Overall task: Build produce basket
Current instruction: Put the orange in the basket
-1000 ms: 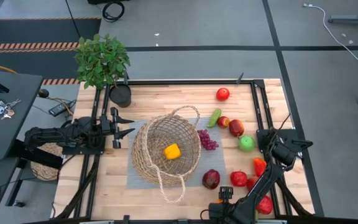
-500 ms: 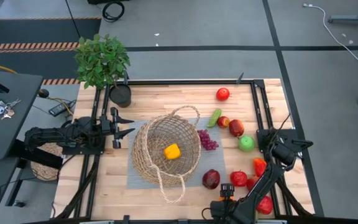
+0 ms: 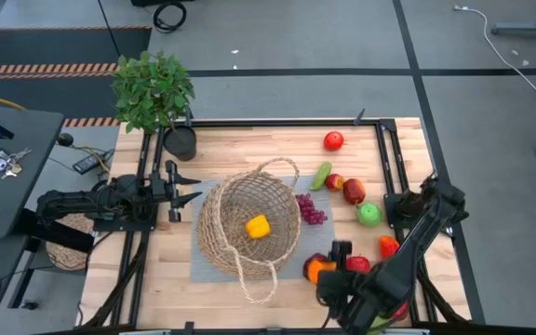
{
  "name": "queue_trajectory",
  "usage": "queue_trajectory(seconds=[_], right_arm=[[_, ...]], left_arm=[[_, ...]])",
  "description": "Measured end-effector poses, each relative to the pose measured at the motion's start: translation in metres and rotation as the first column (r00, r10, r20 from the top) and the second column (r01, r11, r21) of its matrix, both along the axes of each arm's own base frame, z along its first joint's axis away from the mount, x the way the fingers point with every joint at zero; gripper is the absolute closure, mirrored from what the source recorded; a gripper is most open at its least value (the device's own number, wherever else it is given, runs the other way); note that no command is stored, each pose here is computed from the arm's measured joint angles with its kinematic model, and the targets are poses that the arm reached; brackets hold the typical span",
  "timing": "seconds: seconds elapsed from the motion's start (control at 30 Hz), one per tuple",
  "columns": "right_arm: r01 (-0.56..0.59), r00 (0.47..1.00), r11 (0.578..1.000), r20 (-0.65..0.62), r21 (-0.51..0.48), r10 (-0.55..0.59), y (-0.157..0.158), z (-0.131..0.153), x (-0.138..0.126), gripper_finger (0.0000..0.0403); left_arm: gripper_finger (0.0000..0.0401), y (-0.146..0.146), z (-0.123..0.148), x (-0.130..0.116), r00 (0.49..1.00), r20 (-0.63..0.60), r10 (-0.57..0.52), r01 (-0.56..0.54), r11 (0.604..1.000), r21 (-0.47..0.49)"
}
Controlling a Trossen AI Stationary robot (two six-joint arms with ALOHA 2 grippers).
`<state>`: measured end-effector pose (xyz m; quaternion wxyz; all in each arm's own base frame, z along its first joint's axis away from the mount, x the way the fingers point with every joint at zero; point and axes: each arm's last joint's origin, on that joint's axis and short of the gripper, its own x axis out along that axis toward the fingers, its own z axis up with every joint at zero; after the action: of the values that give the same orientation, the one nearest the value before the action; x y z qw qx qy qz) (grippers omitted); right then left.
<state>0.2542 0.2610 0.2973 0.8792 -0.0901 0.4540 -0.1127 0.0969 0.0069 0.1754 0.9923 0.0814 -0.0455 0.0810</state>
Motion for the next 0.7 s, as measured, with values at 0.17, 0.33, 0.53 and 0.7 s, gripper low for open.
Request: queue_trajectory(seconds=[0.17,0.33,0.53,0.7], right_arm=[[0.031,0.977,0.995,0.215,-0.097,-0.010,-0.023,0.039,-0.007,0.0109],[0.051,0.939,0.994,0.345,-0.100,-0.014,-0.043,0.070,-0.006,0.0108],[0.010,0.916,0.994,0.399,-0.106,0.034,-0.064,0.098,-0.007,0.0108],[-0.063,0.916,0.992,0.388,-0.105,0.099,-0.078,0.111,-0.011,0.0108]], left_arm=[[0.0241,0.000,0.000,0.000,1.000,0.000,0.000,0.000,1.000,0.000],[0.0241,0.000,0.000,0.000,1.000,0.000,0.000,0.000,1.000,0.000],[0.0241,0.000,0.000,0.000,1.000,0.000,-0.001,0.001,1.000,0.000],[0.0241,0.000,0.000,0.000,1.000,0.000,0.000,0.000,1.000,0.000]])
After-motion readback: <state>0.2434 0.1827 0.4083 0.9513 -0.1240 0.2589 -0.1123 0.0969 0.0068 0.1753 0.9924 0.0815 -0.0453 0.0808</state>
